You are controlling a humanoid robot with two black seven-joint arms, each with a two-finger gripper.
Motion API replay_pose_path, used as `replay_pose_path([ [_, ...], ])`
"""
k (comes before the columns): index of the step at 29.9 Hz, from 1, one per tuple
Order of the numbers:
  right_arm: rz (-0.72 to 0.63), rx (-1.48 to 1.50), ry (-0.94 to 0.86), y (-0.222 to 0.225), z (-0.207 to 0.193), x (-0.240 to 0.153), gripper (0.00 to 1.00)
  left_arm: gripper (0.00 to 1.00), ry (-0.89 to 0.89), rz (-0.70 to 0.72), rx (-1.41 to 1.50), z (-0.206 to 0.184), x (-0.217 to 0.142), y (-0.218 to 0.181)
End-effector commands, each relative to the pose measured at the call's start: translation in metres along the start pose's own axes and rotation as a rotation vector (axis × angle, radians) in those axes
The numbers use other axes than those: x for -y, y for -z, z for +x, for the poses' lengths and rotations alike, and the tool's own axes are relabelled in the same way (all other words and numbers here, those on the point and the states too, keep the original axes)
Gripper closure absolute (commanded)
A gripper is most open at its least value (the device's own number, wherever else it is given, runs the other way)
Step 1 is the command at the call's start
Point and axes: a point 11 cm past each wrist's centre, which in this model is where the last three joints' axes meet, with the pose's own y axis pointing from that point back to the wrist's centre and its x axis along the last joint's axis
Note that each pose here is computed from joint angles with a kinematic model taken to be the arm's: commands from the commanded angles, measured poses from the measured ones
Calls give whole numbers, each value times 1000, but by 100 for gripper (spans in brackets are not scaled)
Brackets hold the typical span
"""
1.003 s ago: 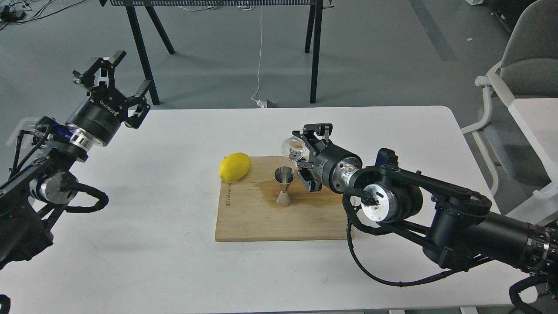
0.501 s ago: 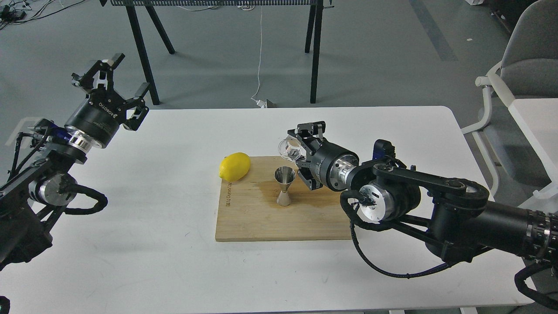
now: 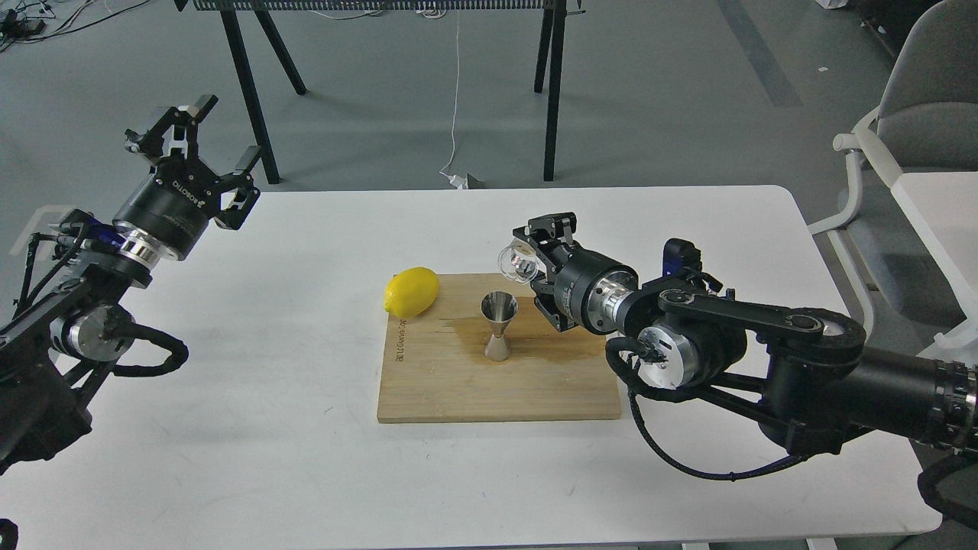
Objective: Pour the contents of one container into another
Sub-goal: 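Tilt the clear glass with the right gripper over the jigger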
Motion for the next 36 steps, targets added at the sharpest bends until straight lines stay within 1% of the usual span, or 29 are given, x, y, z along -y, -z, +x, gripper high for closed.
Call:
replay_pose_path([
  [1,6,-8,-2,3,1,0,52,18,1,1,-1,-1,0,1],
  [8,-11,-100,3,2,-1,1,52,18,2,1,-2,-1,0,1],
  [23,-13,-120,0,2,-2,4,52,18,-1,4,-5,0,-1,3],
  [33,-23,-200,-6,5,0,6,52,18,-1,4,-6,-1,-1,3],
  [36,-25,-200,6,4,-7,8,52,18,-1,4,-6,-1,-1,3],
])
